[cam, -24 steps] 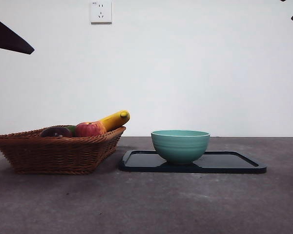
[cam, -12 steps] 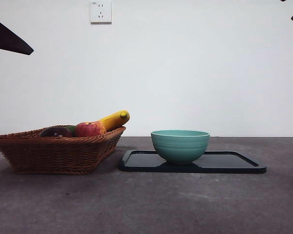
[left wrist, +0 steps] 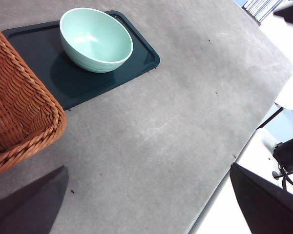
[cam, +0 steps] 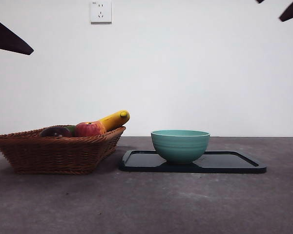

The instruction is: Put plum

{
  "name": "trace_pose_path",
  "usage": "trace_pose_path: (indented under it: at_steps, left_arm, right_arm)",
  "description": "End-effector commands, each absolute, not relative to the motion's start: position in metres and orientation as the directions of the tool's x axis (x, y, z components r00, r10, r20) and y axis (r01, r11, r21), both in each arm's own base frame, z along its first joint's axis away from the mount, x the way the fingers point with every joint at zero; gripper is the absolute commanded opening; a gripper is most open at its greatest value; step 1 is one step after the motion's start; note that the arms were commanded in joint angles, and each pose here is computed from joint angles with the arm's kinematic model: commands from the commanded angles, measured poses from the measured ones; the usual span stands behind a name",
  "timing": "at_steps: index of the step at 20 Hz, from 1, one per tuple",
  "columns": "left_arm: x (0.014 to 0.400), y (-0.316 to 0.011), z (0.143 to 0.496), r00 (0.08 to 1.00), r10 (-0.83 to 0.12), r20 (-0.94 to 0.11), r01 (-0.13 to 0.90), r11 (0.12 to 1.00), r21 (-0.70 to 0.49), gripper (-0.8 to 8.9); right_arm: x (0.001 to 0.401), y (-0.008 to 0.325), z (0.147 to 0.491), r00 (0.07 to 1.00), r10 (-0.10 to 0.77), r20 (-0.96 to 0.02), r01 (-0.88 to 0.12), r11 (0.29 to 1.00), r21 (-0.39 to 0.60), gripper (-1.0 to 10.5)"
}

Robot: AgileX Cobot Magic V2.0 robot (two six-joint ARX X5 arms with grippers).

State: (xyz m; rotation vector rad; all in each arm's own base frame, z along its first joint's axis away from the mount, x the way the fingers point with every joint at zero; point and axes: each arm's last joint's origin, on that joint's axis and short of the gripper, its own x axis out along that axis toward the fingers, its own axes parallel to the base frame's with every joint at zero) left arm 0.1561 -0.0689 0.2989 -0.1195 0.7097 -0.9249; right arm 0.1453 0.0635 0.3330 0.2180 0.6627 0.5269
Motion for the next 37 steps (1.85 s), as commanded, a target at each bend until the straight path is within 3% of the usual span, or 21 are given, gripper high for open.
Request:
trace_pose_path:
  at_steps: [1,8,16,27,35,37]
  left_arm:
    - [0.157,-0.07,0.305,0.399,-0.772,-0.495,0.709,0.602,-0.368,5.26]
    - [0.157,-0.07,0.305,0.399,-0.772,-0.495,0.708,0.602,-0.368,5.26]
    - [0.157,-0.07,0.305,0.399,-0.772,-0.495,0.708,0.602,-0.368,5.26]
    - [0.157,-0.07,0.305,0.4,-0.772,-0.495,0.709,0.602,-0.367,5.26]
    - [0.158,-0.07,0.305,0.403,-0.773,-0.49,0.712,0.601,-0.363,5.26]
    - [0.158,-0.07,0.305,0.403,-0.773,-0.49,0.712,0.601,-0.363,5.26]
  right_arm:
    - [0.175,0.07,0.344,0.662,0.51,-0.55,-0.364,0.86,0.359,2.8]
    - [0.268,0.088,0.339,0.604,0.449,-0.658,-0.323,0.893,0.313,2.8]
    - [0.342,0.109,0.287,0.513,0.421,-0.748,-0.31,0.903,0.296,2.8]
    - [0.379,0.122,0.205,0.38,0.383,-0.842,-0.264,0.917,0.298,2.7]
    - [0.383,0.123,0.195,0.375,0.382,-0.845,-0.263,0.917,0.298,0.1]
    - [0.384,0.123,0.196,0.383,0.388,-0.839,-0.267,0.915,0.301,0.1]
